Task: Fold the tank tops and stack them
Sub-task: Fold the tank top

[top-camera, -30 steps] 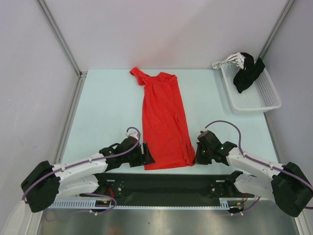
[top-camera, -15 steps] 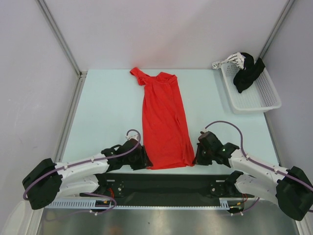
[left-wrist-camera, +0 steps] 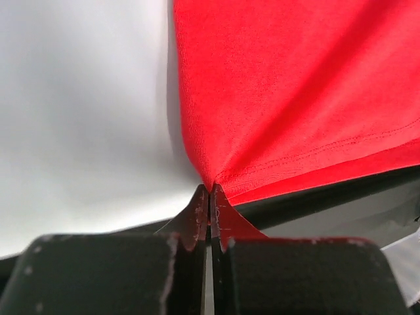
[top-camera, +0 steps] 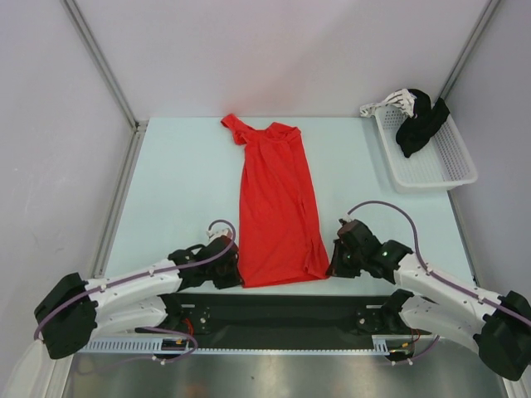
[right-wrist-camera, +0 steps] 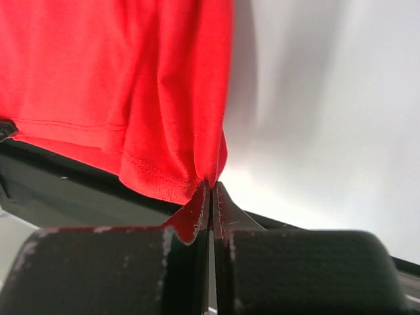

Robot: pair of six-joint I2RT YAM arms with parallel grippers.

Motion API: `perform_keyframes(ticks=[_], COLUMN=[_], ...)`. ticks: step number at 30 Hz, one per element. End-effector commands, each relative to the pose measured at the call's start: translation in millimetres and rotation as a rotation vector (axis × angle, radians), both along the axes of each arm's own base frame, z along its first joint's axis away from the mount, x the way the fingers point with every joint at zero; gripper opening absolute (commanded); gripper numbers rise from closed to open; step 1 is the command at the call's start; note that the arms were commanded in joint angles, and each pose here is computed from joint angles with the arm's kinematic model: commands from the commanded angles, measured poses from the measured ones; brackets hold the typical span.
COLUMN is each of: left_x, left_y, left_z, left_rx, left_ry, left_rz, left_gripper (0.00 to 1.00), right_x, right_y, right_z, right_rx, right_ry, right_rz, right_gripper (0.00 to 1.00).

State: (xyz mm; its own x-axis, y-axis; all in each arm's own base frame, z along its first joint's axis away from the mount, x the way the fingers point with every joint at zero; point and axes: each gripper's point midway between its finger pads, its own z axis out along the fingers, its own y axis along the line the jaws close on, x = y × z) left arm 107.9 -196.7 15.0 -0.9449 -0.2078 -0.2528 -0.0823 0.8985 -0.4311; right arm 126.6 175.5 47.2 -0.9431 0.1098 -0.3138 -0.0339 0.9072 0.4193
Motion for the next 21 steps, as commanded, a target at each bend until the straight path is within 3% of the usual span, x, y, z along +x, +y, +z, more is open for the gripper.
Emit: perform_keyframes(ticks=[1, 8, 21], left_x=[5.9, 63.7, 192.5], left_y=[15.1, 11.5, 11.0], left_z=[20.9, 56.0, 104.1], left_rx=[0.078, 0.121, 0.145], left_ry=[-0.054, -0.158, -0.31], left_rz=[-0.014, 0.011, 0.075], left_gripper=[0.0, 0.0, 0.0], right_x=[17.7, 67.8, 200.0], right_y=[6.8, 25.7, 49.3], right_z=[31.2, 54.3, 83.3], right_rx=[-0.003, -0.034, -0.051], right_ry=[-0.089, -0.156, -0.237], right_rz=[0.027, 0.061, 0.034], right_gripper=[0.0, 0.0, 0.0])
